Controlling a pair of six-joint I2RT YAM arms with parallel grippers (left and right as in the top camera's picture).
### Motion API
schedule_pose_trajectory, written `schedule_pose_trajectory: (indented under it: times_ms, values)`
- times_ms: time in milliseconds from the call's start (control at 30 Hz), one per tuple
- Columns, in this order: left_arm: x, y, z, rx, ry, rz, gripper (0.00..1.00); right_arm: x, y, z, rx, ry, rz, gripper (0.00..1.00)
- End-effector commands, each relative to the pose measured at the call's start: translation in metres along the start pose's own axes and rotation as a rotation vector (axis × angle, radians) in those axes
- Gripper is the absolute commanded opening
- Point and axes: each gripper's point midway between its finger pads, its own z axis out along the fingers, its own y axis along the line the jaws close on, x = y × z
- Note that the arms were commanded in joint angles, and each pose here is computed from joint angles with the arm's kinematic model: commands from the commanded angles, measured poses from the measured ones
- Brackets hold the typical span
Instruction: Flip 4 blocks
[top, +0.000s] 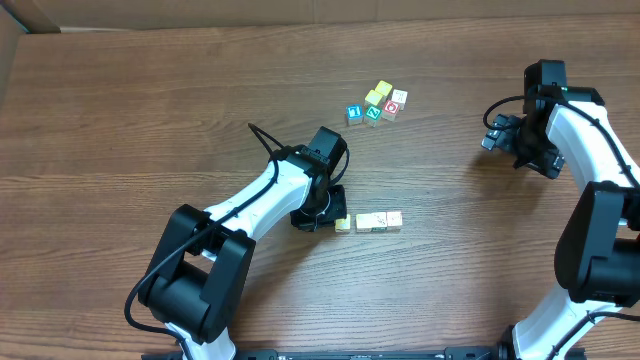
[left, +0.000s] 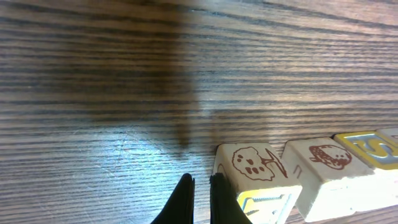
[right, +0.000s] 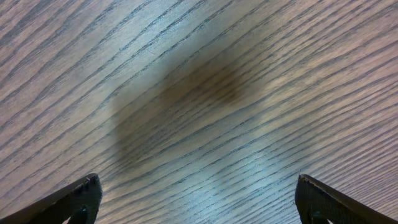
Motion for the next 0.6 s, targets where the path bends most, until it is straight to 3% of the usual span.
schedule_pose_trajectory:
  times_ms: [0,567]
  values:
    - [0.006,-0.004,0.007,0.011,0.023,-0.007,0.04,-0.01,0.002,-0.014,-0.01,-0.047,-0.001,1.0]
    - [0.007,-0.015,0.007,0.049,0.023,-0.006,0.04,-0.01,0.002,-0.014,-0.01,-0.047,-0.001,1.0]
